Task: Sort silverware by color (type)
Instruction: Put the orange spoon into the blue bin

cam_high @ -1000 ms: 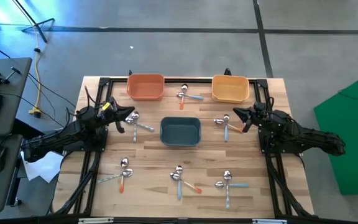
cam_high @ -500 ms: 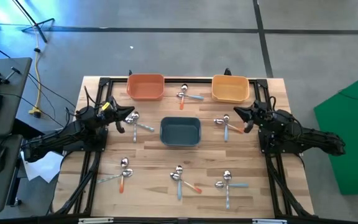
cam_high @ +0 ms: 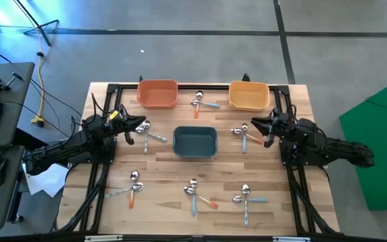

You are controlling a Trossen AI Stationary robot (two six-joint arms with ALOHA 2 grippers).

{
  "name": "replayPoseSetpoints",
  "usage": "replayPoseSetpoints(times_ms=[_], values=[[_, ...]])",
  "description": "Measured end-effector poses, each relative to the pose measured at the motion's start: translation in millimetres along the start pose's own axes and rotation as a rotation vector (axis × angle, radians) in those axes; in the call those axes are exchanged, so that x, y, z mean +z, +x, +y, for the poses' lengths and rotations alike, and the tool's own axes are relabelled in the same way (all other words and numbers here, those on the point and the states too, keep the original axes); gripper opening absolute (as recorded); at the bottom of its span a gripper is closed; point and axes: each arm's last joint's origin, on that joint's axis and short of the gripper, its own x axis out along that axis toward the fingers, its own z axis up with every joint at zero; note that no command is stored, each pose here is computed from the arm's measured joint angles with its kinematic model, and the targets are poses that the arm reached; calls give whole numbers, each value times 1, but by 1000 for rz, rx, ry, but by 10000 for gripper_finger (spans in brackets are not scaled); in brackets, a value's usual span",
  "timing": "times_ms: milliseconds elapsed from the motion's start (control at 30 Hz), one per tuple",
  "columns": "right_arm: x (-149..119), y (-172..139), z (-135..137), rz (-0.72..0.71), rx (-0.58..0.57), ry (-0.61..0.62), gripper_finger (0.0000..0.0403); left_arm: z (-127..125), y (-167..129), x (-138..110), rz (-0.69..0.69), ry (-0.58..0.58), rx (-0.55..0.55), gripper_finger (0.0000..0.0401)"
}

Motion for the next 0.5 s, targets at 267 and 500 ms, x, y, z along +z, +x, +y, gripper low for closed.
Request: replayPoseSetpoints(times_ms=[267, 500], values=[[-11, 12, -4, 104, -113, -45, 89, 0, 0, 0, 0, -4, 3, 5], [-6, 29, -6, 244, -212, -113, 56, 0, 0, 3, -27, 67, 18, 5]])
